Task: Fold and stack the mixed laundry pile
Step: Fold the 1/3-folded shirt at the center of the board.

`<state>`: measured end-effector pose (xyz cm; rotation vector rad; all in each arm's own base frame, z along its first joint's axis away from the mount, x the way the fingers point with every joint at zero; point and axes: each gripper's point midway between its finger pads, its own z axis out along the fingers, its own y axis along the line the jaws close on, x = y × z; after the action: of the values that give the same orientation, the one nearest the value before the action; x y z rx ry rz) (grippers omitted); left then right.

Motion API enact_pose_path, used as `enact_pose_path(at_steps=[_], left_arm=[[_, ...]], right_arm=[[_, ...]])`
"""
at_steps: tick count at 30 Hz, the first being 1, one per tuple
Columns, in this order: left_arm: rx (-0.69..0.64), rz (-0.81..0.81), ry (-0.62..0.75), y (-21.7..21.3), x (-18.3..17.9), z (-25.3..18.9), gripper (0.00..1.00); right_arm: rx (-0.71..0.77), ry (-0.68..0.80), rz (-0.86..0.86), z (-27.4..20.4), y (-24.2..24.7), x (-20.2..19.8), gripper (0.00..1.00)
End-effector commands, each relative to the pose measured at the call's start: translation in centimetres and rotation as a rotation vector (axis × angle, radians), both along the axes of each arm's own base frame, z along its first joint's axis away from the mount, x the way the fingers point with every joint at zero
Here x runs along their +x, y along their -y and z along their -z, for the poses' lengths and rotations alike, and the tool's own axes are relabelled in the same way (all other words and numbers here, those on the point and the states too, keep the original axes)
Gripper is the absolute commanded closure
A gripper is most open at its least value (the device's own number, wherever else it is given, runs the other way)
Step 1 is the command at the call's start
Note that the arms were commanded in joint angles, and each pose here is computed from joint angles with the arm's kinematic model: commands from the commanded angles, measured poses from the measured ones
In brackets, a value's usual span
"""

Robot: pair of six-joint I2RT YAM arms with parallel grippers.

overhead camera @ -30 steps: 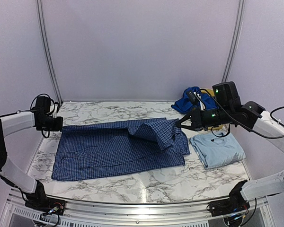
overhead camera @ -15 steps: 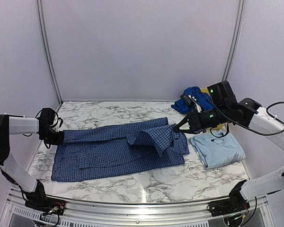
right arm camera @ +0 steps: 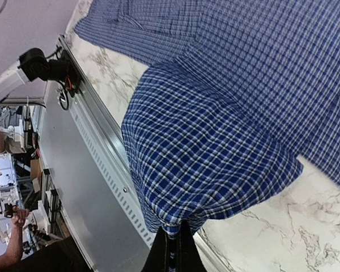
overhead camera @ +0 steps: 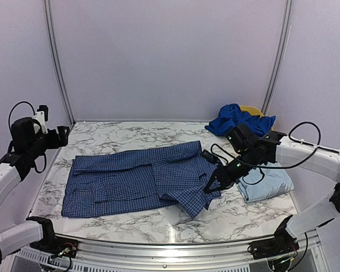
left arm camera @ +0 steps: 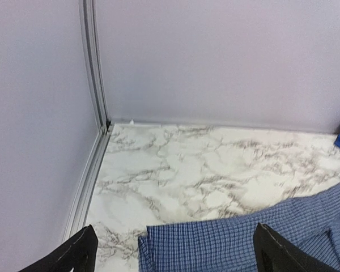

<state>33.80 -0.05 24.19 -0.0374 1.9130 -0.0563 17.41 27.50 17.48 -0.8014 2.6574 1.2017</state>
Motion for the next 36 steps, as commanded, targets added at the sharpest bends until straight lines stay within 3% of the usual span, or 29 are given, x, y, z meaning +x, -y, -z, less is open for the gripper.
enact_pose_path(at_steps=[1,3,7,9,16,26,31,36], left_arm=[[-0.146,0.000,0.083,0.8,0.2,-3.1,0.01],[-0.165,0.048,-0.048,1.8,1.0,-0.8,0.01],[-0.178,-0.010,-0.424,1.4,2.3,6.8,0.01],[-0.233,-0.039,-0.513,1.6,2.1,9.0,0.04],[-0.381,-0.067,-0.558,2.8,0.8,10.6,0.06],[-0.398,-0.180,-0.595,1.5,-0.9,12.3,0.10],[-0.395,-0.199,-0.647,1.5,-1.3,13.5,0.11],[-0.375,-0.182,-0.665,1.6,-1.8,14.1,0.10]], right_arm=[[-0.011,-0.053,-0.103,2.1,0.3,-2.2,1.00],[0.045,-0.084,-0.145,1.5,-0.3,-2.9,1.00],[0.179,-0.039,-0.210,-2.8,-2.0,-2.8,1.00],[0.213,-0.001,-0.236,-5.0,-2.7,-2.8,1.00],[0.261,0.056,-0.295,-9.4,-3.9,-4.2,1.00],[0.396,-0.002,-0.360,-14.5,-4.2,-8.0,1.00],[0.378,0.002,-0.355,-13.9,-4.6,-7.7,1.00],[0.235,0.055,-0.211,-10.5,-4.2,-3.7,1.00]])
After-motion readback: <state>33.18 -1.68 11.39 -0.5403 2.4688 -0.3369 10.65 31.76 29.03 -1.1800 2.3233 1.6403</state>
